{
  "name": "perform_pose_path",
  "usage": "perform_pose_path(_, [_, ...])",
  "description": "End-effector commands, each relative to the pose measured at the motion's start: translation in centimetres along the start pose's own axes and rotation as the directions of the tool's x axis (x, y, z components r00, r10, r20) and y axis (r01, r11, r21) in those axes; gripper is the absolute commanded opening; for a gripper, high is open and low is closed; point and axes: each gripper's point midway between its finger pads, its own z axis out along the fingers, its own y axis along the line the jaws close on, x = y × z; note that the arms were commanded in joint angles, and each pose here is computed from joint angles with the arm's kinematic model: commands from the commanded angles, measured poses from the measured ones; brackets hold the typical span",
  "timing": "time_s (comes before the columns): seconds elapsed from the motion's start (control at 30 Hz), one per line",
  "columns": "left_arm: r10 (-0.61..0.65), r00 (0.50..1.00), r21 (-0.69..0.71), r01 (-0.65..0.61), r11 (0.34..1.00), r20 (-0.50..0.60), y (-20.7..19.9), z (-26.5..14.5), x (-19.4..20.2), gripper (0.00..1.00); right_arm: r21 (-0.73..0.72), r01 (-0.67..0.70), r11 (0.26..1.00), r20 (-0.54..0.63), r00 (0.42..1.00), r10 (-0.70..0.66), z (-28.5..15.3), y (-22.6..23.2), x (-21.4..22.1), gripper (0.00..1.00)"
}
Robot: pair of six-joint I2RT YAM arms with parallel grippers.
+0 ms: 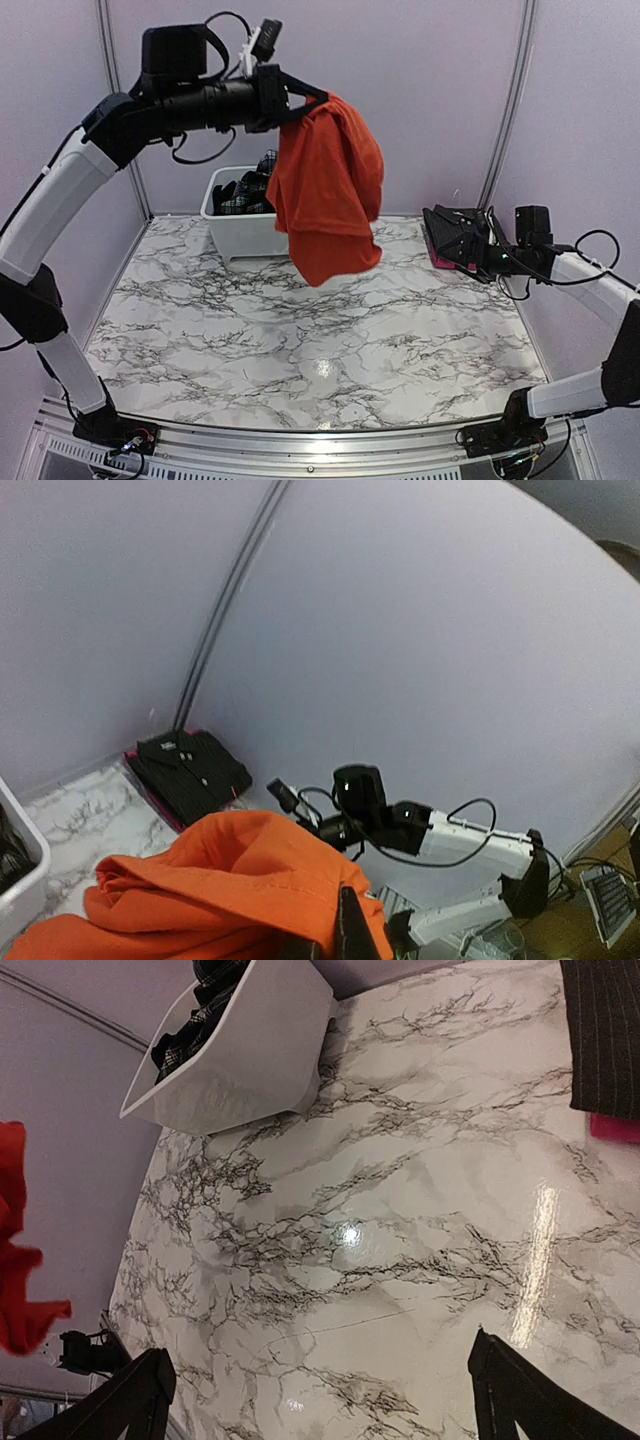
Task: Fold and stack the mixed laundry pile
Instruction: Place the crumpled T-shirt at the center of the board.
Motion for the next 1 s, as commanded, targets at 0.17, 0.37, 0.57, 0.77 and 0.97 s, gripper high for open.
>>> perform_pose_path(0.17, [-0.225, 0.974, -0.755, 0.151, 0.638, 0.004, 20.4, -13.7, 15.8, 0.73, -0.024, 0.082, 0.996, 0.005, 0.997, -0.082, -2.6, 2.9, 1.6, 0.98])
perform_pose_path(0.37, [-0.273, 0.96, -0.826, 0.105, 0.553, -0.06, 21.8, -21.3, 23.1, 0.99, -0.05, 0.087, 0.995, -0.057, 0.994, -0.09, -2.8, 5.0, 6.4, 0.98])
perform_pose_path(0.57, [-0.303, 0.891, -0.66, 0.004, 0.751, -0.338, 17.8, -18.2, 31.1, 0.98, -0.038, 0.058, 0.998, -0.136, 0.989, -0.062, -3.3, 5.6, 10.7, 0.92])
perform_pose_path(0.77, [-0.3, 0.809, -0.575, -0.056, 0.816, -0.506, 14.9, -15.5, 39.2, 0.83, -0.012, 0.053, 0.999, -0.228, 0.972, -0.054, -2.0, 4.7, 14.1, 0.88])
perform_pose_path(0.97, [-0.349, 0.773, -0.549, 0.001, 0.836, -0.53, 14.0, -11.2, 43.6, 0.76, -0.017, 0.094, 0.995, -0.304, 0.948, -0.095, 1.2, 5.1, 15.6, 0.88])
